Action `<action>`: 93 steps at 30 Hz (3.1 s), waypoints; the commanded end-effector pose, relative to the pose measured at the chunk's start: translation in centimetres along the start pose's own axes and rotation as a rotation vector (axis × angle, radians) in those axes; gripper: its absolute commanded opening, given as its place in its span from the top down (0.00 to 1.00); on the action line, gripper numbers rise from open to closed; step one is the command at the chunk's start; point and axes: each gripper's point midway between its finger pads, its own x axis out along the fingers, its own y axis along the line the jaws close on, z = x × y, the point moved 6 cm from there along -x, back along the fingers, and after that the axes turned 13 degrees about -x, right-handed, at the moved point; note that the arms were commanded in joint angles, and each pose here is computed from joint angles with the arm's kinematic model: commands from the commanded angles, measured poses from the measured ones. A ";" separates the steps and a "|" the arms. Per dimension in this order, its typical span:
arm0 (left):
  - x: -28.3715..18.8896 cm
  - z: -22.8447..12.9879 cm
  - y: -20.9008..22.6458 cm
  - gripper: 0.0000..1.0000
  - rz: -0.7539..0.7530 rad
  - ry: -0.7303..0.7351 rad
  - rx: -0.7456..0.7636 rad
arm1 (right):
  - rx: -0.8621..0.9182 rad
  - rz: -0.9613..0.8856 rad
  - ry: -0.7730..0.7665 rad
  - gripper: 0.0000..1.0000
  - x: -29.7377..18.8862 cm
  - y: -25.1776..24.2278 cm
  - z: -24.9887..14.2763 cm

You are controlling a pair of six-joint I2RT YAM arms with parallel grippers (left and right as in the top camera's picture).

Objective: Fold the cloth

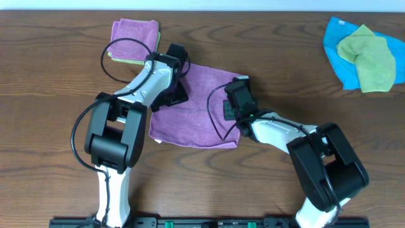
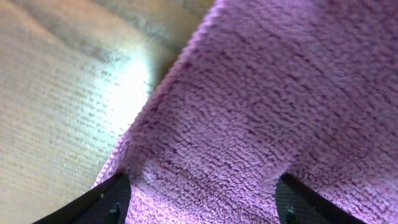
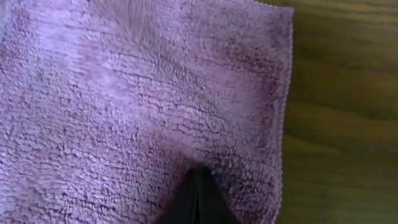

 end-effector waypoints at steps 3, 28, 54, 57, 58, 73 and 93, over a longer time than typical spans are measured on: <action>0.5 -0.2 0.2 0.24 0.034 -0.004 -0.057 | -0.028 -0.062 0.151 0.99 1.0 -0.9 -4.3; -11.6 -3.5 9.5 0.05 0.256 -0.020 0.282 | 0.595 0.188 0.444 0.01 -15.6 -0.7 -5.6; -16.8 -12.0 21.4 0.05 -0.151 -0.284 0.330 | 0.757 -0.085 0.223 0.01 -16.2 -1.8 -6.9; -17.6 -12.3 22.0 0.05 -0.192 -0.328 0.321 | 0.725 0.070 0.233 0.01 -14.6 0.0 -7.7; -17.7 -12.3 22.1 0.05 -0.202 -0.336 0.320 | 0.734 0.120 0.220 0.01 -13.9 0.6 -7.9; -9.6 -10.6 15.7 0.05 -0.244 -0.192 0.356 | 0.871 0.311 0.301 0.03 -13.3 2.9 -9.1; -1.3 -6.8 9.6 0.04 -0.361 0.052 0.063 | 0.739 0.291 0.230 0.08 -13.1 2.4 -8.6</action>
